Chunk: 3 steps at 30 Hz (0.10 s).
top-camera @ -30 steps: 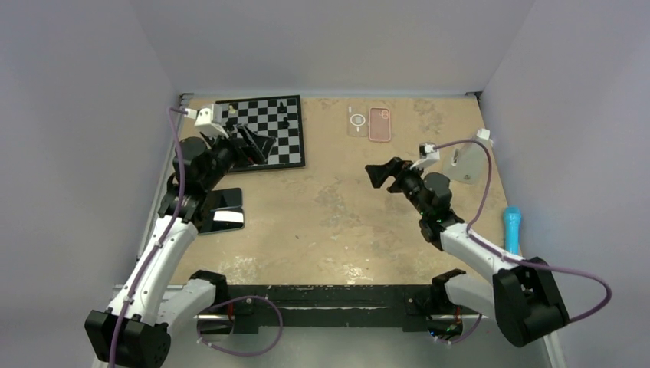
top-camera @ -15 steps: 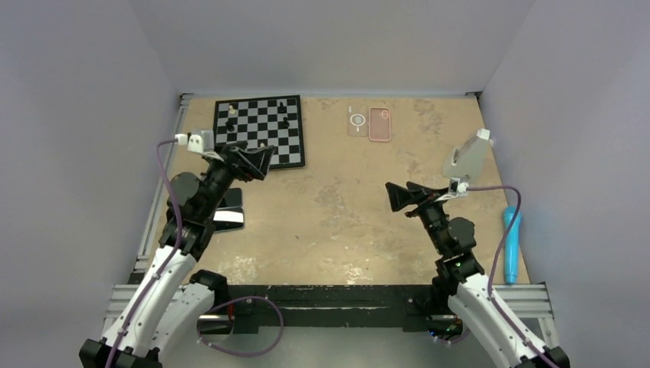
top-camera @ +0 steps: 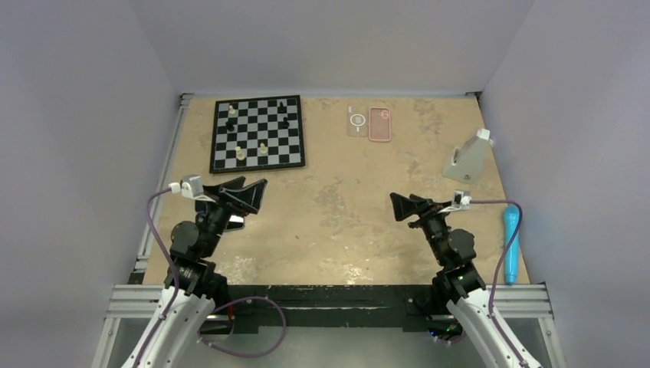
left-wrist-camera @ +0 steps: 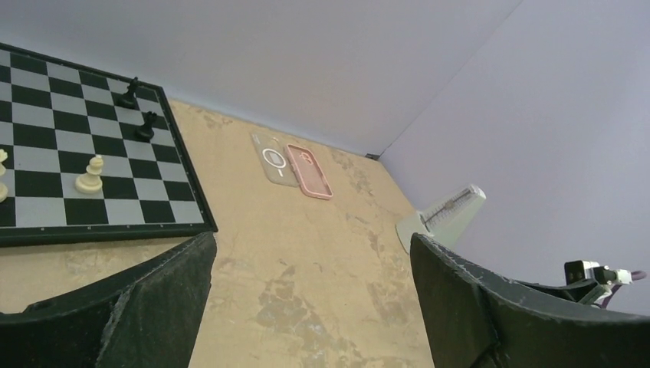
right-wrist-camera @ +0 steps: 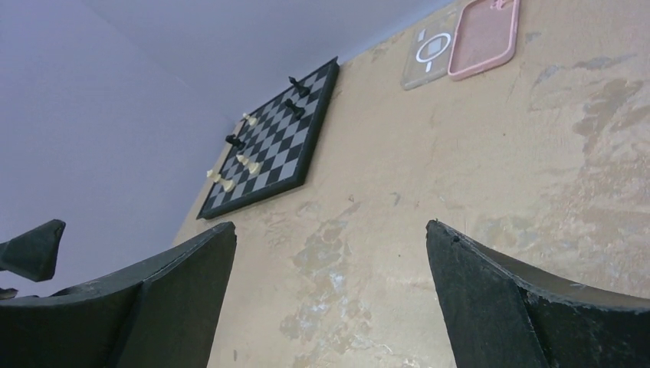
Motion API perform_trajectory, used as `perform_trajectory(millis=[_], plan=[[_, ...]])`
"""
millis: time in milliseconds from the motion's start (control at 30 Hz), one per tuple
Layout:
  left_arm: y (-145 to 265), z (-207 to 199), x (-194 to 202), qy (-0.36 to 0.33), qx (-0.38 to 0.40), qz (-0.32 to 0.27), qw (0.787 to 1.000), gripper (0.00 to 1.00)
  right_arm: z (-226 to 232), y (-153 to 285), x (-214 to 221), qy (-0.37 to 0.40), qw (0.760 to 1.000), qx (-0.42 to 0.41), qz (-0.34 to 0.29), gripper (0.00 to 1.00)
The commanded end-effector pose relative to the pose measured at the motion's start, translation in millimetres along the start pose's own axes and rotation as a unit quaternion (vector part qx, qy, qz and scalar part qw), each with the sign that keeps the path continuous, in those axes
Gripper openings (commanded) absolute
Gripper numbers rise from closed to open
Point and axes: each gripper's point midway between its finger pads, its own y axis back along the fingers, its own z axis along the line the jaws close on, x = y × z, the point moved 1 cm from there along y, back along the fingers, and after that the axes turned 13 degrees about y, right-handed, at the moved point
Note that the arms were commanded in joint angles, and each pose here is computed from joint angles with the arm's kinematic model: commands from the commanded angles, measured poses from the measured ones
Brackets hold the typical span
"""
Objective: Take the phone out of the phone case
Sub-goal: Reset both arms
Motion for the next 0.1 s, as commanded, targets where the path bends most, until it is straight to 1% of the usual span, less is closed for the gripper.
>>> perform_trajectory(millis=[0,67], plan=[[4.8,-4.3,2.5,0.018,0.024,-0.008,1.000,1.00,-3.9,-2.4,-1.6,-0.022,1.000,0.011,-0.014,0.98],[5.3,-1.5,6.3,0.022,0.023,-0.003,1.000,1.00,-4.5,-3.2,-0.2,-0.015,1.000,0.010,-0.011,0.98]])
